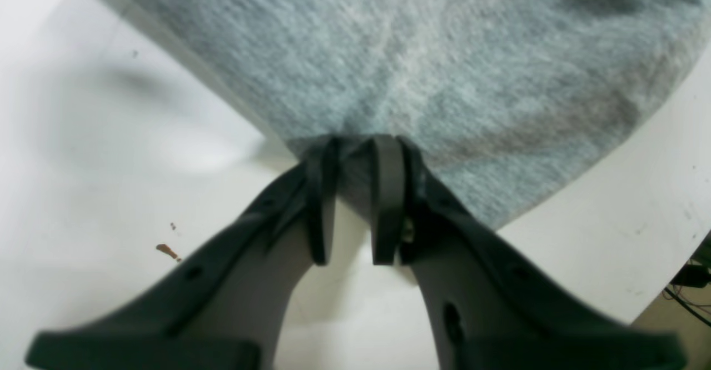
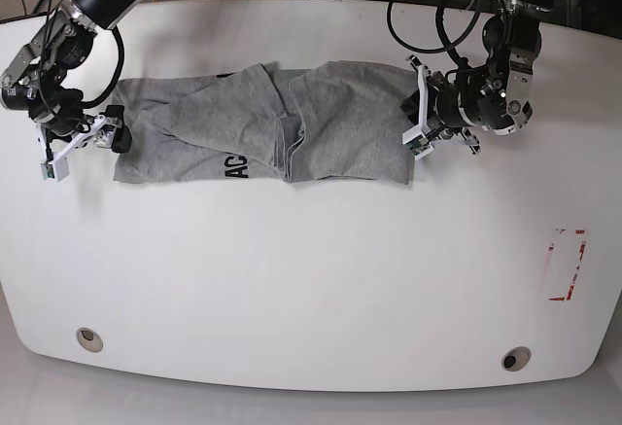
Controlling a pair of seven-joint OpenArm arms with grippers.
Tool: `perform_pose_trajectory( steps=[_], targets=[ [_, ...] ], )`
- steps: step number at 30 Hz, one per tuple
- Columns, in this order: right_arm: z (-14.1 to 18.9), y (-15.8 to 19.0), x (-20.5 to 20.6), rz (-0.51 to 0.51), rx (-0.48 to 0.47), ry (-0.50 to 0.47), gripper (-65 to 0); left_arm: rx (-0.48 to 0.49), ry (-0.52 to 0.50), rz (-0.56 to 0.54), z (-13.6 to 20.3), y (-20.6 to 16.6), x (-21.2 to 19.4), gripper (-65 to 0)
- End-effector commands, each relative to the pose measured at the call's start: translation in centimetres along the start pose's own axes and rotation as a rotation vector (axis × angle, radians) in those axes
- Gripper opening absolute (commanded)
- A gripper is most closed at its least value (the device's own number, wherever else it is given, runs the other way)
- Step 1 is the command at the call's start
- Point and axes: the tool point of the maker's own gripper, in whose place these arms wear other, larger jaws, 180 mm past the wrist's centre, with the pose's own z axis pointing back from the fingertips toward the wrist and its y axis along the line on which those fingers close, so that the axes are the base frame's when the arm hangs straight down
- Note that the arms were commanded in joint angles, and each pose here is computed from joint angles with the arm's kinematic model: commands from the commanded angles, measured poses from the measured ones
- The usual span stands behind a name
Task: Layout the t-shirt on the table in an organized manner, then fold the t-shirt properly
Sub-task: 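Release the strip end with the right gripper and regrasp it further along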
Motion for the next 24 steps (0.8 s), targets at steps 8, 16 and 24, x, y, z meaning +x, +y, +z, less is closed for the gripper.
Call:
perform_pose_trajectory(
  steps=[8, 16, 24],
  targets=[
    [-1.3, -2.4, -0.5, -0.133, 0.049, 0.007, -8.7, 0.031, 0.062, -0.012, 0.1, 0.9, -1.0, -56.0],
    [-3.2, -0.4, -2.3, -0.175, 0.112, 0.043, -8.7, 0.032, 0.061, -0.012, 0.1, 1.0, -0.9, -56.0],
    [-4.9, 2.9, -3.3, -0.171, 0.181, 0.07, -8.9, 0.028, 0.063, -0.01, 0.1, 0.8, -1.1, -56.0]
  ],
)
